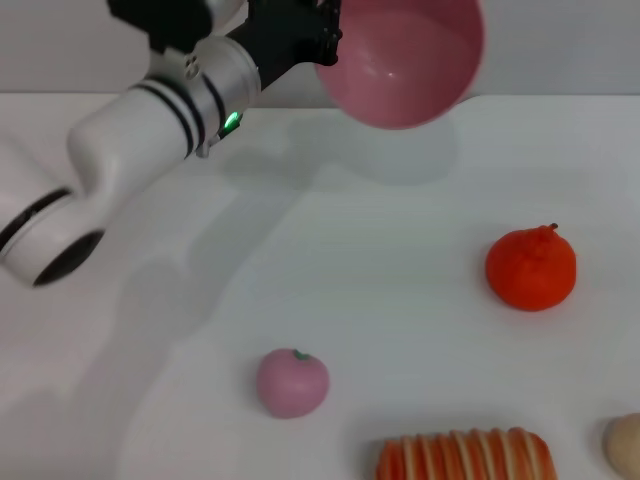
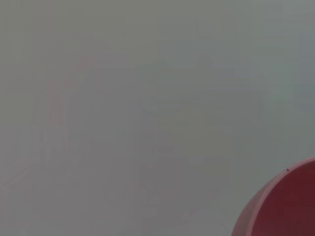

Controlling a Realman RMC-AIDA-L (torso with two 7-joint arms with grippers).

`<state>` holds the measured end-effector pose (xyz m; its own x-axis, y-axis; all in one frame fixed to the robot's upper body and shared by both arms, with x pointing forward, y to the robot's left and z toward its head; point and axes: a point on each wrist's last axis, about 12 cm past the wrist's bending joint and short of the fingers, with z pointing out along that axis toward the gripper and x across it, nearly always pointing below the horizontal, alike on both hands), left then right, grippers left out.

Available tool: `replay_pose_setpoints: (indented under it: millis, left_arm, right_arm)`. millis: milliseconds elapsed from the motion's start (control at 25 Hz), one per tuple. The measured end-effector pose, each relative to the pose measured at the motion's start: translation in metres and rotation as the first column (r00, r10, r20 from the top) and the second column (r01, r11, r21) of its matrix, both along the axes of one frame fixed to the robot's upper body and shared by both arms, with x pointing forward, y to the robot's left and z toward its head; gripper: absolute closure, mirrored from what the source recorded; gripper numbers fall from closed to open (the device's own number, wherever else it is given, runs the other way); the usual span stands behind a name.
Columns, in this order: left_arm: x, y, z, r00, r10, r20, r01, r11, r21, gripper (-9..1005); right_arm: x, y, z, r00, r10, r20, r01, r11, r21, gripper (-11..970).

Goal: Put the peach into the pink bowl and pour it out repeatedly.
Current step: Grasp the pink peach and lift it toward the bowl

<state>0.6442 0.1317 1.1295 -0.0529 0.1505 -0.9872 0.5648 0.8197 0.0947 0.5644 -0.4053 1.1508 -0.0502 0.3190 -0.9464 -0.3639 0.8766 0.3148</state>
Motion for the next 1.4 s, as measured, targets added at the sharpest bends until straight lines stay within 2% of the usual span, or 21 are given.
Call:
replay_pose_setpoints:
  millis: [320,480,640,720,840,920,960,1160,1400]
  left_arm:
    - [0.022,-0.004,0.009,0.975,0.164,-0.149,-0.139,0.977,0.161,950]
    - [0.028,0.003,0.011,0.955,0.226,-0.193,-0.197,0.967,0.161,950]
    - [0.034,0.018,0.013,0.914,0.301,-0.271,-0.28,0.953,0.113,950]
    - [0.034,0.018,0.013,0.914,0.301,-0.271,-0.28,0.953,0.113,950]
    - [0.038,0.035,0.012,0.877,0.353,-0.324,-0.347,0.934,0.078,950]
    - [0.038,0.035,0.012,0.877,0.353,-0.324,-0.347,0.934,0.078,950]
    - [0.04,0.045,0.013,0.857,0.371,-0.357,-0.368,0.926,0.078,950]
    - [0.043,0.057,0.014,0.83,0.386,-0.402,-0.374,0.921,0.112,951]
    - [0.044,0.069,0.018,0.812,0.339,-0.475,-0.319,0.94,0.125,951]
  right_arm:
    - [0.007,0.012,-0.004,1.0,0.029,-0.004,-0.029,1.0,-0.007,539]
    - [0.011,0.017,-0.004,0.999,0.041,-0.005,-0.041,0.999,0.002,539]
    - [0.014,0.022,-0.004,0.999,0.05,0.001,-0.05,0.999,0.0,539]
    - [0.017,0.024,-0.004,0.998,0.055,0.004,-0.055,0.998,0.0,539]
    - [0.02,0.028,-0.004,0.998,0.064,0.005,-0.064,0.998,0.002,539]
    - [0.022,0.03,-0.004,0.998,0.07,0.007,-0.07,0.998,-0.007,539]
    - [0.023,0.032,-0.003,0.997,0.075,0.008,-0.075,0.997,-0.013,539]
    - [0.03,0.041,-0.003,0.994,0.11,-0.004,-0.11,0.993,-0.045,538]
    - [0.037,0.052,-0.001,0.987,0.159,-0.021,-0.16,0.983,-0.095,538]
